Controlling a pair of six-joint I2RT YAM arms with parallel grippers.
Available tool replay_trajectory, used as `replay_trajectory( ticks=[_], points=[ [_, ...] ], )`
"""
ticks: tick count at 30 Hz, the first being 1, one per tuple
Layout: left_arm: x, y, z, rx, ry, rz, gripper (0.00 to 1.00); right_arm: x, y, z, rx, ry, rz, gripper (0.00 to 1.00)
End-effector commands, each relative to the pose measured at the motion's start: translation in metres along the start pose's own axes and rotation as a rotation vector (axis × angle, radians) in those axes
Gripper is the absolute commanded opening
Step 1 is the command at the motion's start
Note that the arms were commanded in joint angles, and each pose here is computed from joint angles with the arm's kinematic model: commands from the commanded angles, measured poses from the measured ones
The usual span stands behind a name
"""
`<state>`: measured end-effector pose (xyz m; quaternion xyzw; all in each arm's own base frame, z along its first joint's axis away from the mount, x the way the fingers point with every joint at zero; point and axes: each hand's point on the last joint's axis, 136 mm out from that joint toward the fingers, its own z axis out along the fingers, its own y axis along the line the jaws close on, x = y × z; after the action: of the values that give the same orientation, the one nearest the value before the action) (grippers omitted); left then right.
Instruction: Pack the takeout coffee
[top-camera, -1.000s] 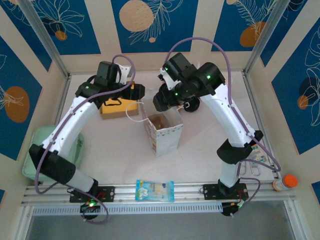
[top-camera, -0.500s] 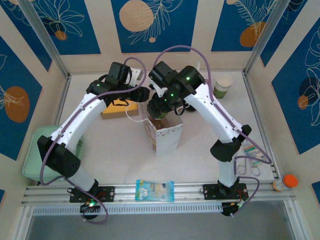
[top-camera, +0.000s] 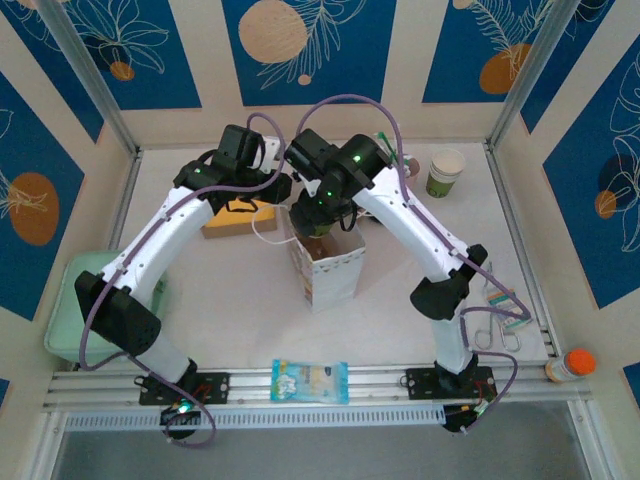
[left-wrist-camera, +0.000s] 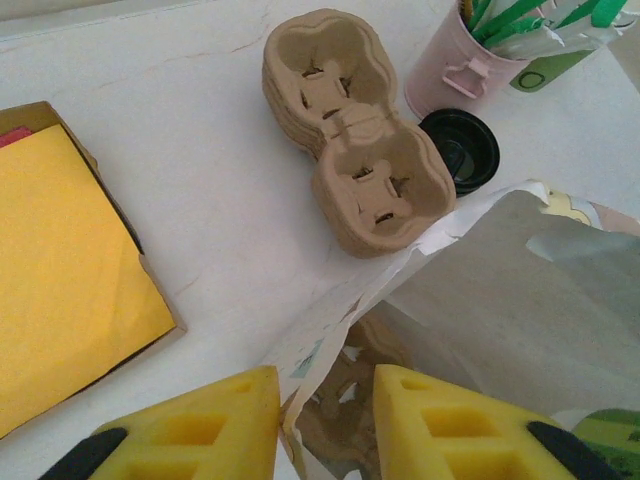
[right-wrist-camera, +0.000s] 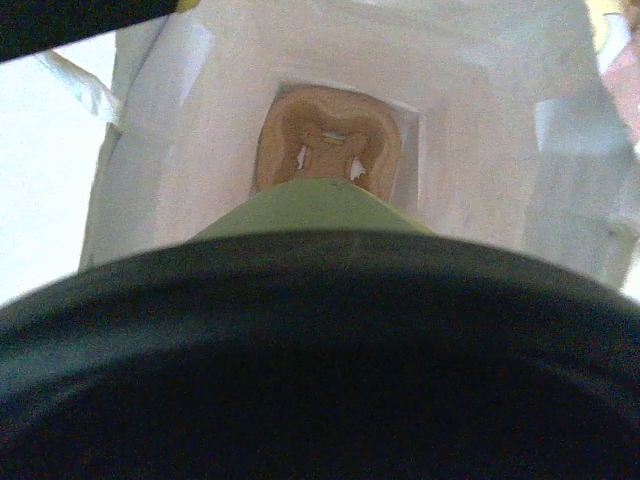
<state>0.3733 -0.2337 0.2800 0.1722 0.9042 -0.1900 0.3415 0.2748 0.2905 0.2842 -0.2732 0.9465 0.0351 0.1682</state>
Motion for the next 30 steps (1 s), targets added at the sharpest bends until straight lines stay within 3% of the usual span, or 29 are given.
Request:
replay_trajectory(
  ticks=[1, 11, 30],
  points=[
    [0.009, -0.003, 0.007, -0.006, 0.029, 0.024, 0.28, 0.022, 0.008, 0.005, 0.016, 0.096, -0.035, 0.48],
    [0.014, -0.001, 0.005, -0.019, 0.03, 0.026, 0.25, 0.025, -0.02, 0.009, 0.116, 0.11, 0.018, 0.47],
    [0.013, -0.003, 0.0, -0.01, 0.022, 0.018, 0.19, 0.03, -0.033, 0.006, 0.172, 0.074, 0.097, 0.47]
  ],
)
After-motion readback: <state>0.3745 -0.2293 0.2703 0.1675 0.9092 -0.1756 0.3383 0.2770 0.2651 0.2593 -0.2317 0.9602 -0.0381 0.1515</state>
